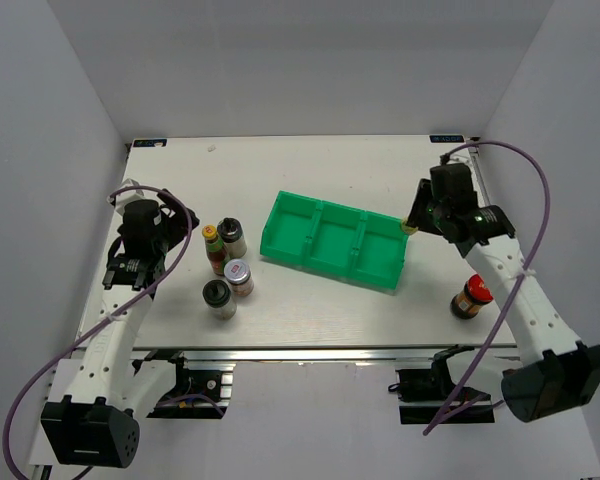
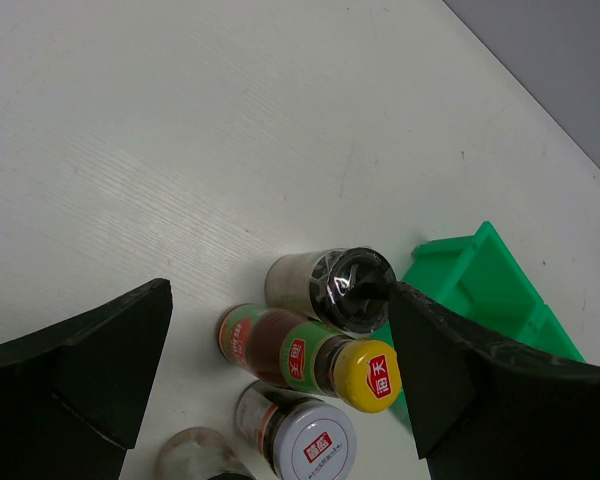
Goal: Organize the condiment bottles
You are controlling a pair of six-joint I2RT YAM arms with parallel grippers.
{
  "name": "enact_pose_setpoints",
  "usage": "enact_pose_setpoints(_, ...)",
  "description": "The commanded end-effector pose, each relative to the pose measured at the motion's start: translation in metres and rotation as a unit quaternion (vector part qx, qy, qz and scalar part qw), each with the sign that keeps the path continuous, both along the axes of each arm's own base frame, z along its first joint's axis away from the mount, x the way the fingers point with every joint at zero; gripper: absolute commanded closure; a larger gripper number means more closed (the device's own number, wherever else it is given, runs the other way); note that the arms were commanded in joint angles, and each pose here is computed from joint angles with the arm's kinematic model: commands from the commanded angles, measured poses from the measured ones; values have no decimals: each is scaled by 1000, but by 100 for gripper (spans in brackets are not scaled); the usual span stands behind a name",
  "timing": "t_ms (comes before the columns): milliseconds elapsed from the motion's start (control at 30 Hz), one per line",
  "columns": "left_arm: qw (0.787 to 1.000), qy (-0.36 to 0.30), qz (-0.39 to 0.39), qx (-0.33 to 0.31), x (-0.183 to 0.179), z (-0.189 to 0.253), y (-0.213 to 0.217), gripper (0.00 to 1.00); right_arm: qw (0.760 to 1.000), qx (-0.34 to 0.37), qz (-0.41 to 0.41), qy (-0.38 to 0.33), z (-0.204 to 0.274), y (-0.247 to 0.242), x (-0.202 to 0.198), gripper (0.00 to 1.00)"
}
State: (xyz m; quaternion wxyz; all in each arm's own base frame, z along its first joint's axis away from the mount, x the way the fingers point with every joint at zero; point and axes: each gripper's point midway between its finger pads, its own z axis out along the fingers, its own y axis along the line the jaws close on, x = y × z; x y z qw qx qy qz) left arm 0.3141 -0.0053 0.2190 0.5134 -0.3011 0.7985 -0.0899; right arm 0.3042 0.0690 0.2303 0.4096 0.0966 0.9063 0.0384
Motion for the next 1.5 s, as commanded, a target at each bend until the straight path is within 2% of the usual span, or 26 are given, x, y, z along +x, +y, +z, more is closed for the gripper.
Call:
enact_pose_setpoints(0,1000,-13,-13,0,5,7,-3,2,998,12,34,-43,18,27,28,84)
enact_pose_setpoints(133,1000,-8,-23,-1,6,6,-6,2,999,-7,36,-6,-14,39,42,84)
enact_pose_setpoints(500,1000,3,-26,-10,7,4,-9,2,998,-12,56,23,-64,61,79,82)
enact_pose_setpoints(667,1000,3,-21,-11,3,7,-8,2,997,-24,36,61,-88,59,82,76)
enact_pose_setpoints(867,1000,3,-19,-11,0,8,-7,2,995,-34,27,86,-106,58,84,74)
enact_pose_setpoints(1067,1000,8,-20,-13,0,5,-8,2,994,-34,28,101,-117,60,84,61)
enact_pose_setpoints(1167,1000,5,-20,-13,0,7,-8,2,994,-34,26,101,-113,60,85,34)
enact_pose_setpoints(1200,1000,6,-20,-13,0,6,-8,2,994,-34,25,99,-110,60,85,11)
enact_pose_setpoints(1467,1000,-1,-21,-13,-1,8,-8,2,997,-12,33,64,-68,61,77,11)
